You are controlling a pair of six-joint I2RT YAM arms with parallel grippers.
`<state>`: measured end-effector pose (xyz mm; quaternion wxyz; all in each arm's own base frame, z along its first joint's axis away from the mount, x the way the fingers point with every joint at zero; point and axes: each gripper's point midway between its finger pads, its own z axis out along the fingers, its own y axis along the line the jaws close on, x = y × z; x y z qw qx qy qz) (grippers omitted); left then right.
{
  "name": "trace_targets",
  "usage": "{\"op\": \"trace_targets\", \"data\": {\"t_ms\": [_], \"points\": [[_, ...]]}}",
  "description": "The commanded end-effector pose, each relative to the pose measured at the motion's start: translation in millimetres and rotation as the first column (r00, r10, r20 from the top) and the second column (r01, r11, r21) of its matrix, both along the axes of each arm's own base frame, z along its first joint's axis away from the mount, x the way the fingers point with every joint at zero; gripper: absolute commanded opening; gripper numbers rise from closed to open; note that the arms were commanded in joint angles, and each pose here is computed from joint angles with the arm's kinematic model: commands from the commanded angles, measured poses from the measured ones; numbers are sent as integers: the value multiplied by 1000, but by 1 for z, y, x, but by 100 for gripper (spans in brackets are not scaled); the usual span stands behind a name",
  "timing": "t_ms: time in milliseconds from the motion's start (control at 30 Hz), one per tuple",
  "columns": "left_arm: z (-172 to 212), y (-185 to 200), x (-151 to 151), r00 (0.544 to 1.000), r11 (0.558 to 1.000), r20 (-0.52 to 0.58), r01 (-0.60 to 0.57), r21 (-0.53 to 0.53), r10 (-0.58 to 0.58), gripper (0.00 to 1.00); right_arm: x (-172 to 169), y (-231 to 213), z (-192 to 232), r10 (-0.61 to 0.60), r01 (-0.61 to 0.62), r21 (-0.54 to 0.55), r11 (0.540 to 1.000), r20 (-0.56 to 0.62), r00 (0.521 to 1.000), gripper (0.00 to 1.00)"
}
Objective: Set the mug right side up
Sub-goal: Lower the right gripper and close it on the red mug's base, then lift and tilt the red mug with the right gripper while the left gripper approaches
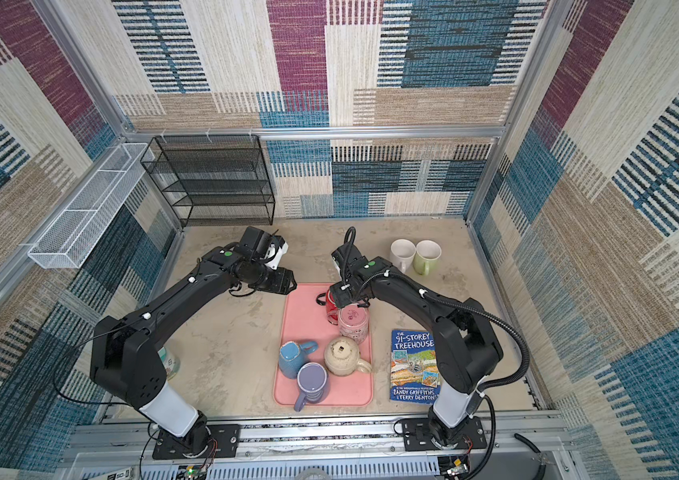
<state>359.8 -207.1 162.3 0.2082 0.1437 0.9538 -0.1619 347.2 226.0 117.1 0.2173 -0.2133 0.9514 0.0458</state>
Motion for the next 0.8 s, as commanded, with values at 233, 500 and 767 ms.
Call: {"op": "trace_targets", "data": {"t_ms": [233,500,767], "points": [[-5,-1,0,1000,1000,-9,14,22,-14,68,0,18,1,44,-43,74,996,-9,999,86],[-9,-2,0,1000,1000,-14,17,18,-17,69,-7,22,-2,64,-61,79,995,-25,998,90],[-9,-2,0,1000,1000,-12,19,17,-19,69,-6,15,-24,35,-34,16,999,-48,998,89]]}}
